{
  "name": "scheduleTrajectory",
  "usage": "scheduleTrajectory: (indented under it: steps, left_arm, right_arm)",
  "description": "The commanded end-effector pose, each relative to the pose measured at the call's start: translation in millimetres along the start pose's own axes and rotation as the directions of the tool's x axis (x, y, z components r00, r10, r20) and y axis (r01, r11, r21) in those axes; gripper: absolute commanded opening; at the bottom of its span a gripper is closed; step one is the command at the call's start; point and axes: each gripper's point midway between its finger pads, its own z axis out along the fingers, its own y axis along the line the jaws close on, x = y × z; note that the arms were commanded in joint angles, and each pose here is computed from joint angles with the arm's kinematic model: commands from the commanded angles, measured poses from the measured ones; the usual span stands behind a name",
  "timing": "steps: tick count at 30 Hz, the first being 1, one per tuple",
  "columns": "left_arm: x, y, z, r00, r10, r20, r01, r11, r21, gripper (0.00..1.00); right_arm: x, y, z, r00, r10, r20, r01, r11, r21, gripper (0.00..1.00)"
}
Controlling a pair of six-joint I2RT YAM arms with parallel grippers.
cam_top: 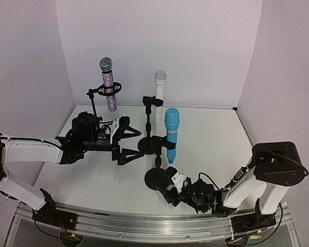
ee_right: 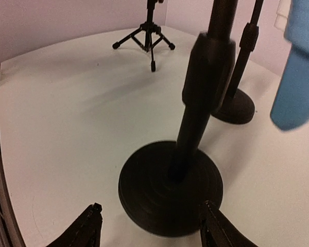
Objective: Attach the microphones to the stand
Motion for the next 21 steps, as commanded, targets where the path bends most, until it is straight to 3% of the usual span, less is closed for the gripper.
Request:
scheduleTrajectory:
  steps: [1,9,16,21]
  left_arm:
    - [-20.3,5.5,-6.4,0.997,0.047,0.064,-0.046,0.999,-0.020,0.93]
    - [-25.1,7.4,-6.7,0.995,0.060,0.085,-0.059,0.998,-0.015,0.93]
    - [-29.5,9.2,-7.5,0.994,0.050,0.093,-0.050,0.999,-0.002,0.93]
    - [-33.7,11.3,-7.6,0.994,0.044,0.102,-0.045,0.999,0.004,0.93]
  right_arm:
    - [-69.9,-13.7,4.7,0.968,0.062,0.245,-0.094,0.988,0.122,0.63]
    - [-62.6,-14.5,27.6,0.966,0.096,0.240,-0.143,0.972,0.188,0.58]
    - [-77.9,-15.4,40.9,0.963,0.046,0.264,-0.114,0.962,0.248,0.58]
    - [-67.5,-27.8,48.3,0.967,0.044,0.249,-0.128,0.934,0.333,0.52]
